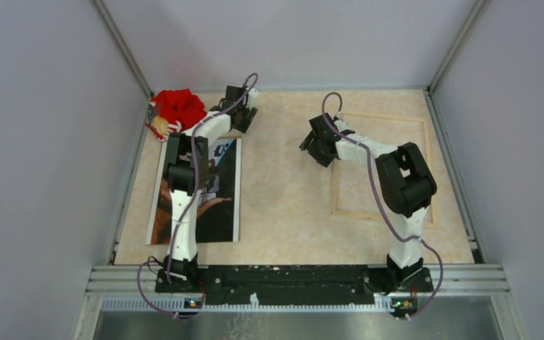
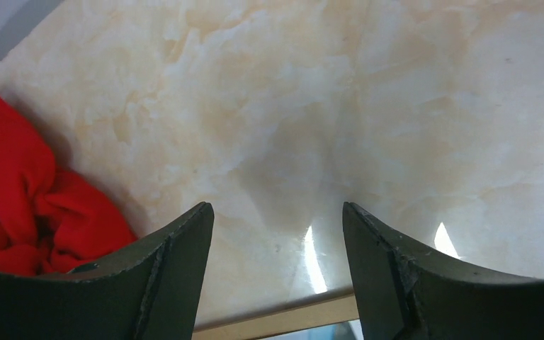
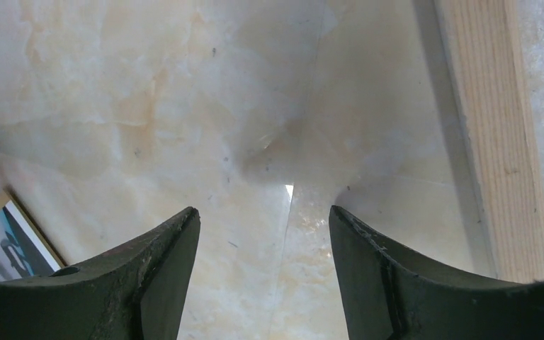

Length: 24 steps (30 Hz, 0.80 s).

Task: Put the photo into the frame

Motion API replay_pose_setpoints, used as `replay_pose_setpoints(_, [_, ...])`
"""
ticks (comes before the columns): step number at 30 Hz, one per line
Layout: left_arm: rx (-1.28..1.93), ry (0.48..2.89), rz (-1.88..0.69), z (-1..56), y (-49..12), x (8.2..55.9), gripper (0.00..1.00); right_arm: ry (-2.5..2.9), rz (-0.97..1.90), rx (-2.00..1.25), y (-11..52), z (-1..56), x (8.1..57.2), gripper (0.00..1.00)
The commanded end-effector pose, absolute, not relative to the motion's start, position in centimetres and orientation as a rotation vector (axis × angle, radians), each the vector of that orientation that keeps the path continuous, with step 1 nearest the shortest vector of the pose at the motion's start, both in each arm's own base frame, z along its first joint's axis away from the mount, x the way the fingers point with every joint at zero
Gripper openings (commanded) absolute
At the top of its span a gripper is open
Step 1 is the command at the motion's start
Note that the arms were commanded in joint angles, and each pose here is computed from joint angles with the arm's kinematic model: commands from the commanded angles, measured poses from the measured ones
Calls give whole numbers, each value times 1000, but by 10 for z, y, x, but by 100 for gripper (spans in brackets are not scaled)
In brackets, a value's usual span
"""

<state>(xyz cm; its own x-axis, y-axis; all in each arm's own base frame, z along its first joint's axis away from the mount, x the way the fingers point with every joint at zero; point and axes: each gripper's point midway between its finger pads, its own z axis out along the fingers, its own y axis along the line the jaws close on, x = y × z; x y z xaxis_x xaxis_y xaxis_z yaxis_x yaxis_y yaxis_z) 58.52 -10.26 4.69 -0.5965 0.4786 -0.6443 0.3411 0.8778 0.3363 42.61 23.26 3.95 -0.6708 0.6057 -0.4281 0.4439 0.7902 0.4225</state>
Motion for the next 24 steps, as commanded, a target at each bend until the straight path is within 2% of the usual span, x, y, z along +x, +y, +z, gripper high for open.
replay_pose_setpoints(1, [700, 2324, 162, 24, -129, 565, 75, 2427, 393, 803, 235, 31, 427, 68])
replay_pose_setpoints(11, [884, 2515, -141, -24, -171, 501, 74, 2413, 467, 834, 242, 24, 443, 68])
replay_pose_setpoints(15, [929, 2519, -342, -8, -188, 482, 74, 2384, 460, 839, 230, 32, 452, 68])
replay_pose_setpoints(18, [842, 2428, -446, 39, -185, 503, 74, 2361, 439, 807, 223, 44, 453, 67])
replay_pose_setpoints(20, [723, 2342, -423, 80, -168, 536, 76, 2347, 445, 784, 221, 51, 451, 67])
replay_pose_setpoints(24, [509, 2204, -49, 126, -100, 598, 77, 2326, 474, 760, 219, 57, 443, 64])
